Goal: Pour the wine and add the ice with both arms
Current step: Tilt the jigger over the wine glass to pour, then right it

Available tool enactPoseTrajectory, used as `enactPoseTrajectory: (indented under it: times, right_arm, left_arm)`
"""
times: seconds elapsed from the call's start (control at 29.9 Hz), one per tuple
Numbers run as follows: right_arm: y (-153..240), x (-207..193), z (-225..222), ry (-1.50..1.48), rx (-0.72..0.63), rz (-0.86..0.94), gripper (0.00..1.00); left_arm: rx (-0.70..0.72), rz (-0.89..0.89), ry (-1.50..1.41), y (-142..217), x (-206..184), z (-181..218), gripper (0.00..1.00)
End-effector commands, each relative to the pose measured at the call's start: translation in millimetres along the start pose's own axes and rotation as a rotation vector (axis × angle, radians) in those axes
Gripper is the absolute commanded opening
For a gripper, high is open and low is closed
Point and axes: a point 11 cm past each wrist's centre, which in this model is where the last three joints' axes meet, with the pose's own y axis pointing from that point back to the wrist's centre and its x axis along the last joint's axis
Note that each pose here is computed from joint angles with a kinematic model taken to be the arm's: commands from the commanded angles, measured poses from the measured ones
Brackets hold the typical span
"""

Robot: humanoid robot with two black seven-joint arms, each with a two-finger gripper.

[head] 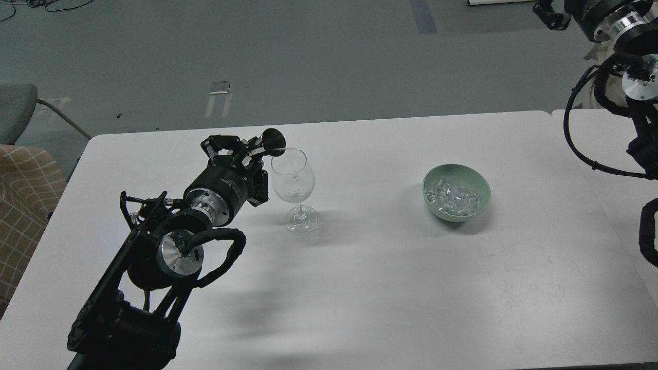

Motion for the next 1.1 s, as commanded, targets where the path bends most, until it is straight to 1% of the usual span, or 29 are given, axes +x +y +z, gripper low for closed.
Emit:
enactPoseTrajectory:
  times: [0.0, 0.27, 0.4, 0.67, 0.94, 1.07]
  right_arm:
    - [0.0, 0.1, -0.1, 0.0, 0.0, 0.0, 1.0]
    - [0.0, 0.1, -0.1, 0.0, 0.0, 0.0, 1.0]
    - [-0.9, -2.5, -2.8, -0.003, 0.009, -0.008, 1.0]
    - [-1.1, -3.7, -6.7, 0.002, 0.017, -0.014, 1.0]
    - [-0.9, -6.4, -9.0, 0.002, 0.025, -0.026, 1.0]
    - [-0.9, -6.2, -9.0, 0.002, 0.025, -0.024, 1.0]
  left_arm:
    - [-0.008, 0.004, -0.011, 0.0, 0.7, 1.1, 0.0]
    - [-0.036, 0.017, -0.078, 1.5, 0.0, 1.2, 0.0]
    - [-0.047, 0.021, -0.157, 1.3, -2.0, -1.2, 0.0]
    - [-0.059, 0.02, -0.179, 1.7, -4.6, -0.9, 0.0]
    - [-0.081, 0.029, -0.213, 1.7, -4.0, 2.8, 0.0]
    - [-0.12, 0.037, -0.267, 1.0, -6.4, 9.9, 0.0]
